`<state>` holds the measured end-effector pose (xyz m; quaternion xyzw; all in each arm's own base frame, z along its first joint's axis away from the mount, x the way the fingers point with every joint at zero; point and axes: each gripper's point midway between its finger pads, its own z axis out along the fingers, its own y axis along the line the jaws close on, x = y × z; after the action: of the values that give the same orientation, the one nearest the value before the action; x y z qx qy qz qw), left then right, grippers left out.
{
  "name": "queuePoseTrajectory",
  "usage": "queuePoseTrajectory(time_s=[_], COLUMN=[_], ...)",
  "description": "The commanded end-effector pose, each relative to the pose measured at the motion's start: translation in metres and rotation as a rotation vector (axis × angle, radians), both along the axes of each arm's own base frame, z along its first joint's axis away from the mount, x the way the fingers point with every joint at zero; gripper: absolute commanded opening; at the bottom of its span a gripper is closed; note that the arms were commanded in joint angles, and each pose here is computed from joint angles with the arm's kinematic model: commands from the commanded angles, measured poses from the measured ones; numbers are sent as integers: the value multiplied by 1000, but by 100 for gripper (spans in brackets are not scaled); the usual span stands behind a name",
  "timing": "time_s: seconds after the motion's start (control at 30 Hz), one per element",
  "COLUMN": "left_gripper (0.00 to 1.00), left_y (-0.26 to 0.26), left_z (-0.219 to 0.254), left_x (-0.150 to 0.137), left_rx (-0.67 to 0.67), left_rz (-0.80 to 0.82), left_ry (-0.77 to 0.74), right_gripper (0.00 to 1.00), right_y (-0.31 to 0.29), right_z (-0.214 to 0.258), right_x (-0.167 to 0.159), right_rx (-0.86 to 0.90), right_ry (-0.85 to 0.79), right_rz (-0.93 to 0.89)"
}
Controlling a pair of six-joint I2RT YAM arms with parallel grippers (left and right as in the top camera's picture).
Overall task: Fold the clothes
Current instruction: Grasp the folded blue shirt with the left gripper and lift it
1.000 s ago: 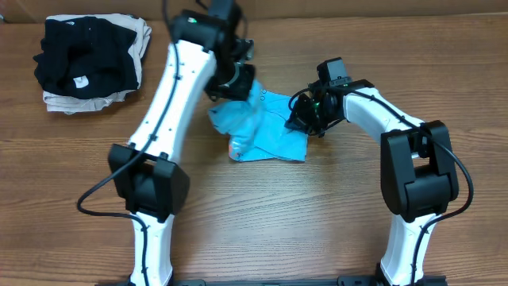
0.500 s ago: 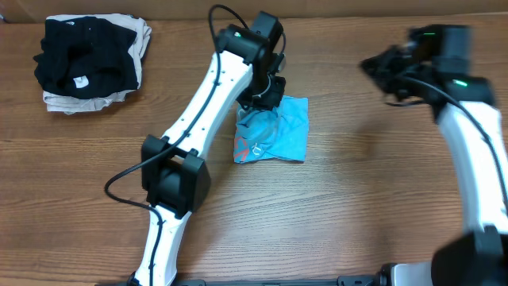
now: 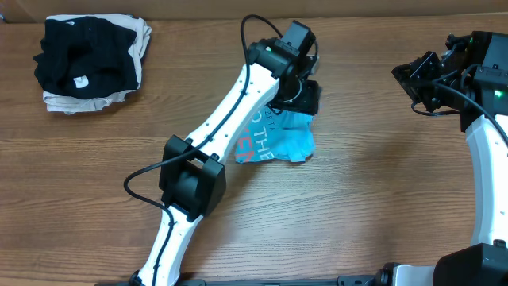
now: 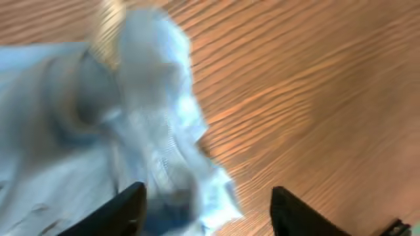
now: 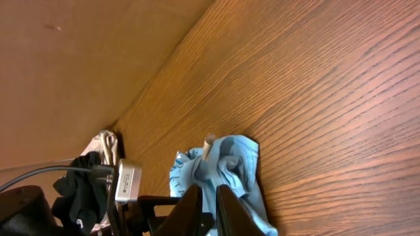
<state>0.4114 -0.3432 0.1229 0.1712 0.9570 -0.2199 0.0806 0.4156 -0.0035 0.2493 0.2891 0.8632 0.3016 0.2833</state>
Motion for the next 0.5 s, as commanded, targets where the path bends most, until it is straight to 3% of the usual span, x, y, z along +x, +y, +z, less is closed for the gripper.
queuePoseTrajectory(time_s=[0.0, 0.17, 0.23, 0.47], left_gripper=[69, 89, 98, 100], left_y=[-14, 4, 23, 97], left_z=[16, 59, 85, 133], left_x=[0, 24, 38, 62], left_rx=[-91, -143, -159, -154], left_rz=[-5, 43, 80, 163], left_ry=[12, -59, -100, -183], right_gripper=[12, 14, 20, 51], right_y=[-3, 4, 13, 75], right_z=[2, -1, -7, -45], right_x=[1, -2, -6, -26], right_rx=[-17, -43, -66, -157], right_ry=[-13, -16, -3, 98], right_rz=[2, 57, 111, 373])
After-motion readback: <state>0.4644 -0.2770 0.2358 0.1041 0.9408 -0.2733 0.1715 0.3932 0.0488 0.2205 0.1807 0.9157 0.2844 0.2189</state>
